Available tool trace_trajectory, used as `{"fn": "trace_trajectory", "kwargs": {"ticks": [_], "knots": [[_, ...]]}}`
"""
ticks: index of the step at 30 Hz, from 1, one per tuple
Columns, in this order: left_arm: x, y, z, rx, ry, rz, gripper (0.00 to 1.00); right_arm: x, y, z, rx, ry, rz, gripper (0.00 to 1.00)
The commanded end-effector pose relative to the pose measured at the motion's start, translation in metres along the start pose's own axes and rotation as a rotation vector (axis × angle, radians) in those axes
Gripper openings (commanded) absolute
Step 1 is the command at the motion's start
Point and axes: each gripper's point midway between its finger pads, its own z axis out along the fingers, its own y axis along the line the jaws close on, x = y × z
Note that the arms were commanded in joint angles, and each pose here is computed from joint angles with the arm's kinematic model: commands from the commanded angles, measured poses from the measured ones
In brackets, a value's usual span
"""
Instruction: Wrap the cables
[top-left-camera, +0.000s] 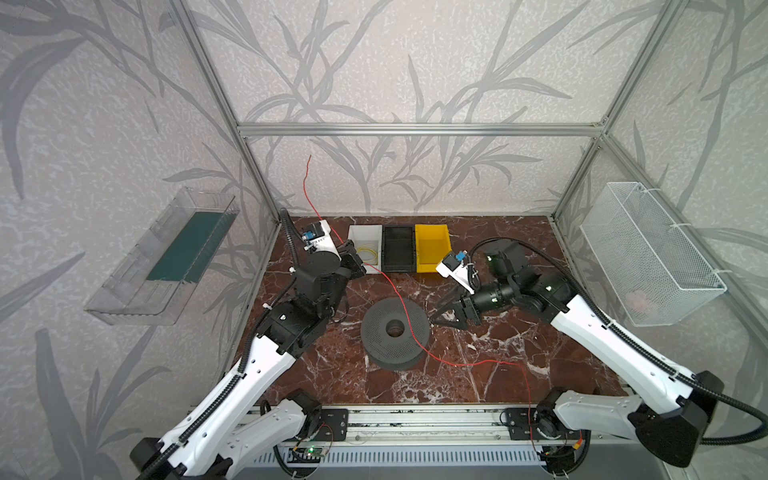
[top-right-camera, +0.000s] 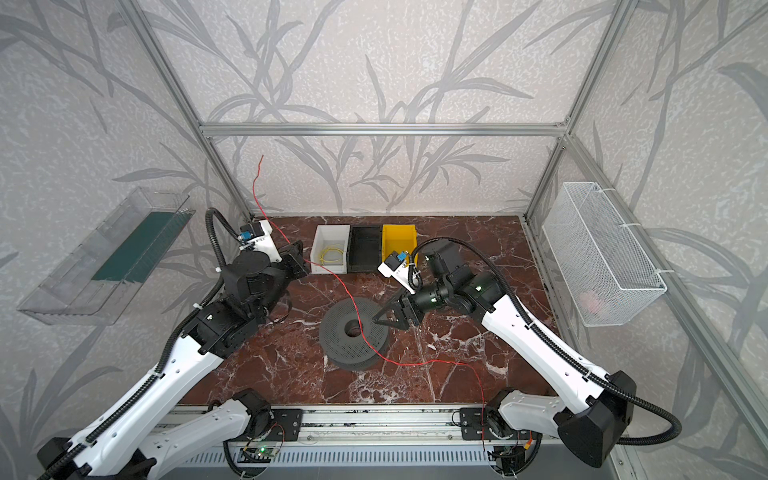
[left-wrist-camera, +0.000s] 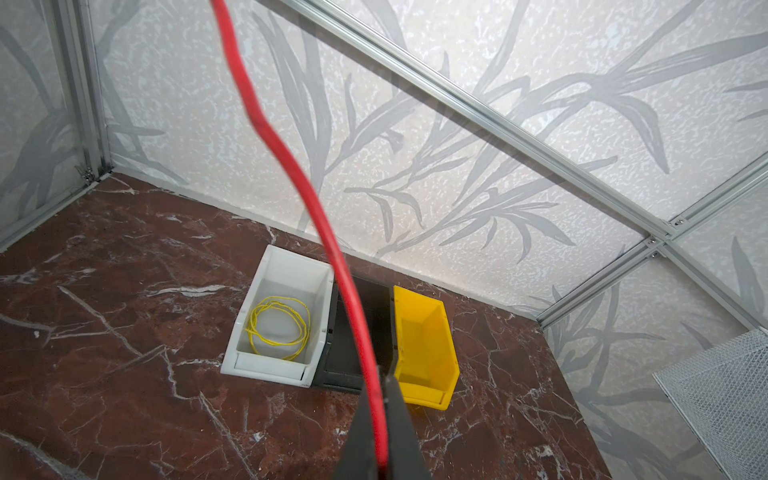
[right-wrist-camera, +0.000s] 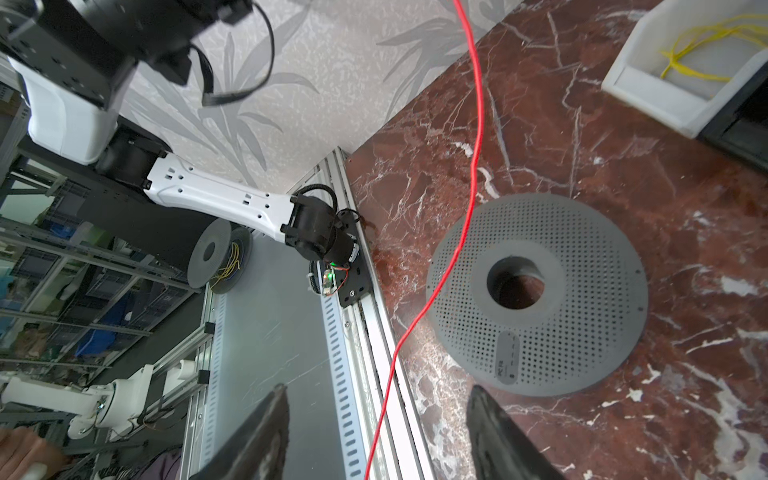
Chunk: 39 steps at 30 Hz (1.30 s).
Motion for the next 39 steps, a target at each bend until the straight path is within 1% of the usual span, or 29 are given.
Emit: {"fn": "trace_trajectory", "kwargs": {"ticks": [1,6,7,10,14,18,22,24,26,28,30,32,33,34,35,37,39], "knots": [[-0.005,-0.002,0.002,-0.013,0.007,0.067,0.00,0.012,0.030,-0.002,-0.069,0.029,-0.071,0.67],[-0.012,-0.011,0.004,0.006,0.012,0.083,0.00,0.048,0.011,0.002,0.076,0.202,-0.078,0.72],[-0.015,-0.012,0.004,0.006,0.010,0.089,0.00,0.057,0.007,0.004,0.090,0.237,-0.069,0.73],[-0.021,-0.016,0.003,0.009,0.013,0.106,0.00,0.078,0.010,0.015,0.076,0.302,-0.060,0.73],[-0.026,-0.018,0.003,0.009,0.013,0.118,0.00,0.102,0.006,0.022,0.128,0.397,-0.064,0.73],[-0.030,-0.015,0.004,-0.004,0.010,0.126,0.00,0.110,0.018,0.024,0.095,0.408,-0.064,0.72],[-0.035,-0.012,0.004,-0.011,0.007,0.127,0.00,0.120,0.024,0.022,0.113,0.444,-0.079,0.67],[-0.038,-0.012,0.003,-0.009,0.004,0.128,0.00,0.126,0.023,0.023,0.122,0.464,-0.074,0.60],[-0.043,-0.012,0.001,-0.012,-0.007,0.132,0.00,0.135,0.009,0.021,0.197,0.521,-0.070,0.44],[-0.051,-0.010,-0.003,-0.017,-0.025,0.129,0.00,0.142,-0.005,0.020,0.263,0.566,-0.077,0.36],[-0.060,-0.006,-0.009,-0.021,-0.043,0.123,0.00,0.139,-0.021,0.018,0.349,0.579,-0.103,0.17],[-0.070,-0.002,-0.017,-0.025,-0.060,0.114,0.00,0.124,-0.041,0.012,0.480,0.566,-0.164,0.04],[-0.073,0.000,-0.021,-0.027,-0.065,0.113,0.00,0.113,-0.050,0.008,0.547,0.557,-0.205,0.00],[-0.076,0.003,-0.025,-0.031,-0.072,0.110,0.00,0.098,-0.062,0.003,0.633,0.548,-0.260,0.00],[-0.078,0.004,-0.029,-0.032,-0.075,0.107,0.00,0.079,-0.076,-0.005,0.747,0.532,-0.321,0.00],[-0.081,0.004,-0.038,-0.020,-0.082,0.101,0.00,0.040,-0.091,-0.016,0.906,0.500,-0.426,0.00],[-0.082,0.003,-0.045,-0.001,-0.082,0.093,0.00,0.004,-0.098,-0.020,1.002,0.465,-0.523,0.00]]}}
